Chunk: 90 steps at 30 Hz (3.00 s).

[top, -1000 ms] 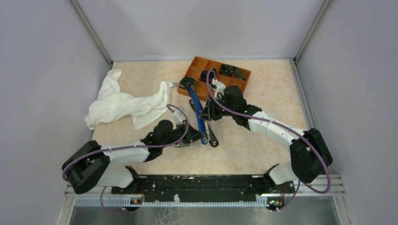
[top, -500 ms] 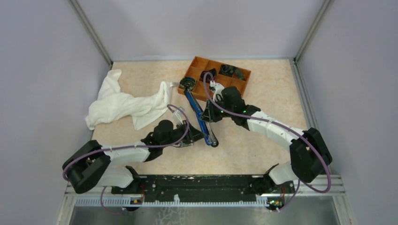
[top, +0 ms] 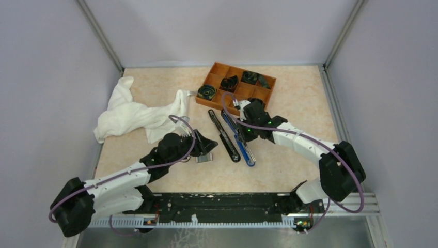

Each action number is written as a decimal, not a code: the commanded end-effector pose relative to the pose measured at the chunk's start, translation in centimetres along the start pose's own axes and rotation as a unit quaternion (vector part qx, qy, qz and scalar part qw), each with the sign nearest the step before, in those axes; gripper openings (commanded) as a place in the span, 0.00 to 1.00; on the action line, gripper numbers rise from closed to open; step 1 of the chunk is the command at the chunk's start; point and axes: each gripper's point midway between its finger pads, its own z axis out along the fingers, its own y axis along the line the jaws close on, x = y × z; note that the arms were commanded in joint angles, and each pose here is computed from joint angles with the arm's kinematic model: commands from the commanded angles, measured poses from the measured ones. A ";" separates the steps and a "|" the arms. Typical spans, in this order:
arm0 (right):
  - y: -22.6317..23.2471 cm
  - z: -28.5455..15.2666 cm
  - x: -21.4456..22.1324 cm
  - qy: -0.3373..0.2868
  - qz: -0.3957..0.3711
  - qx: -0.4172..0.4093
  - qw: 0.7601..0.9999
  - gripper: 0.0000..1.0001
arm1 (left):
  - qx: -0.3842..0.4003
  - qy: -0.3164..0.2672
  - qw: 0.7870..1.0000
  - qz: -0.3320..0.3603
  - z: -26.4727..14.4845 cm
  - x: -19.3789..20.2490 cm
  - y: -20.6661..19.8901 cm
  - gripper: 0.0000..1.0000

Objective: Load the staples into the stapler

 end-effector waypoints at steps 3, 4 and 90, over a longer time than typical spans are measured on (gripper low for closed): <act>-2.2 -0.5 -3.5 -0.043 -0.025 0.039 0.998 0.00 | -0.105 -0.014 0.994 0.013 -1.4 -1.9 4.8 0.65; -2.3 -0.2 -3.6 -0.040 -0.031 0.039 0.998 0.00 | -0.110 -0.014 0.994 0.008 -1.6 -2.2 5.2 0.65; 15.0 5.7 -0.4 0.032 -0.201 -0.121 0.972 0.34 | -0.271 -0.023 0.962 -0.004 -8.3 -4.8 11.4 0.90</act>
